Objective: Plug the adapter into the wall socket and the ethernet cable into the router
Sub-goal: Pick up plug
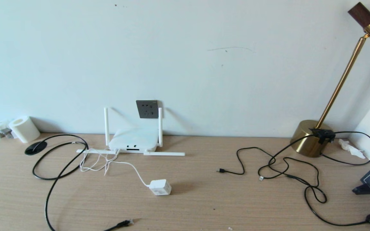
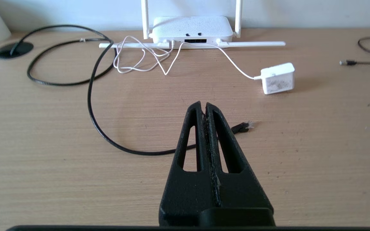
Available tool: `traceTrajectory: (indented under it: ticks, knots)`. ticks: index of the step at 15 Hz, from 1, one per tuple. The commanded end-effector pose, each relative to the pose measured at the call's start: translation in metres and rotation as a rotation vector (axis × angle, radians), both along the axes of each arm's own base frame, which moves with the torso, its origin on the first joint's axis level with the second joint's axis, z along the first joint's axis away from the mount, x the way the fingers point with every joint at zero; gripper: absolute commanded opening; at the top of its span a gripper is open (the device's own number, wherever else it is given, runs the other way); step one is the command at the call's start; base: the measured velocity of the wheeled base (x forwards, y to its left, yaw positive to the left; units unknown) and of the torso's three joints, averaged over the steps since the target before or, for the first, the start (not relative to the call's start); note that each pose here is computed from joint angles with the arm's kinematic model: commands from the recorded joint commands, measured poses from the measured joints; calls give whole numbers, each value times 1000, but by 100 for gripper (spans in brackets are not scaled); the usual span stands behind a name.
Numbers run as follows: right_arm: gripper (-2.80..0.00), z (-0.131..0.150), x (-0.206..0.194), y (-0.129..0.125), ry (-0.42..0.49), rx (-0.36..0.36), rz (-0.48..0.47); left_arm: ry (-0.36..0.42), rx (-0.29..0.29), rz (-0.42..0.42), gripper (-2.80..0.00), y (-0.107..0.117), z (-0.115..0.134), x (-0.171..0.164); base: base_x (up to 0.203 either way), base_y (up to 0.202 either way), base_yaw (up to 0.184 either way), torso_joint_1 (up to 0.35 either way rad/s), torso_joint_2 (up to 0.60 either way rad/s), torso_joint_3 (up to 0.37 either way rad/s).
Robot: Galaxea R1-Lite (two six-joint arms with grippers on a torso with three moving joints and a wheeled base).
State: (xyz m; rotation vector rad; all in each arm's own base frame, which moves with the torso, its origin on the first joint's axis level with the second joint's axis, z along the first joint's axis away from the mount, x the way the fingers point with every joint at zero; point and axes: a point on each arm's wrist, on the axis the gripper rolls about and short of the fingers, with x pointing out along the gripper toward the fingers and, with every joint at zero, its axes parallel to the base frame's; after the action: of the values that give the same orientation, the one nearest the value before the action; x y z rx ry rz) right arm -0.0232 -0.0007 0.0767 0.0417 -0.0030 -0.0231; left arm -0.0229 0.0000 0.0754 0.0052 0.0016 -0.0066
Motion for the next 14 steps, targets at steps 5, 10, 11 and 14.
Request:
traceTrajectory:
  ticks: [5, 10, 11, 14]
  knots:
    - [-280, 0, 0, 0, 1, 0, 0, 82, 58, -284, -280, -5, 83, 18, 0, 0, 0, 0, 0, 0]
    - [-280, 0, 0, 0, 1, 0, 0, 453, 64, -604, -280, -29, 119, 129, 0, 0, 0, 0, 0, 0]
    - [-280, 0, 0, 0, 1, 0, 0, 500, 84, -664, -280, -38, 121, 157, 0, 0, 0, 0, 0, 0]
    - [-280, 0, 0, 0, 3, -2, 0, 568, 208, -821, 0, -63, 112, 238, 0, 0, 0, 0, 0, 0]
